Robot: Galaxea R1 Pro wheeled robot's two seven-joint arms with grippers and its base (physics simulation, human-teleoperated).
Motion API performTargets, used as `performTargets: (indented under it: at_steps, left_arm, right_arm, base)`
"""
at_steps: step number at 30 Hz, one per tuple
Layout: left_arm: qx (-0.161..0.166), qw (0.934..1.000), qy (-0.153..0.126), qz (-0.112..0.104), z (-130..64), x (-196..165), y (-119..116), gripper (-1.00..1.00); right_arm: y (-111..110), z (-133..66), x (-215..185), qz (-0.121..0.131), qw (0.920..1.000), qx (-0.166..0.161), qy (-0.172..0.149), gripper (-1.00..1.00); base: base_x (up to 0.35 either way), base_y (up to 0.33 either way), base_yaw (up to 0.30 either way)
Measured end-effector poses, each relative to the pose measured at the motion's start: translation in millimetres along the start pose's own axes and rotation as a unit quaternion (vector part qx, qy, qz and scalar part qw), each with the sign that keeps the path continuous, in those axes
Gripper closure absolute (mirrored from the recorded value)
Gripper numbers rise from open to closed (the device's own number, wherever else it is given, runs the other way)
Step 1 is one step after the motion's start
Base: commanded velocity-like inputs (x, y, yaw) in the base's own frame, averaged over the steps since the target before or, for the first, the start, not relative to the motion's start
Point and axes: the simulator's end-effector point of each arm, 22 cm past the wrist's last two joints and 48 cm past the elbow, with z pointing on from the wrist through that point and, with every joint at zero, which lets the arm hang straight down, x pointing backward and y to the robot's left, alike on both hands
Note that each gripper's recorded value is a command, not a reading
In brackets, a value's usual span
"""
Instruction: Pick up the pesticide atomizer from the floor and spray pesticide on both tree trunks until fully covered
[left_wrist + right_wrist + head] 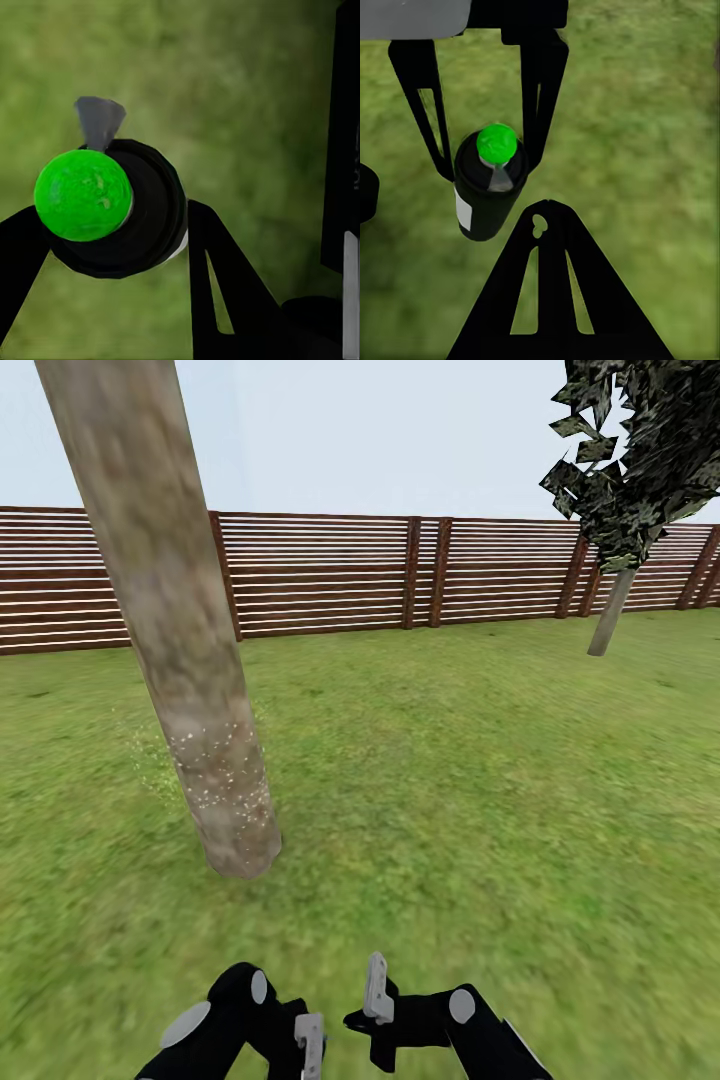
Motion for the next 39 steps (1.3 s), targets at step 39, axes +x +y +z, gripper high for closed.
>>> performTargets:
  at_steps: [39]
  left_arm:
    - [-0.006, 0.9993, -0.036, 0.006, -0.4, -42.0, 7.4, 1.0]
  right_arm:
    - [-0.1, 0.0, -0.1, 0.0, 1.0, 0.0, 0.0, 1.0]
  base:
    - [0.0, 0.0, 0.0]
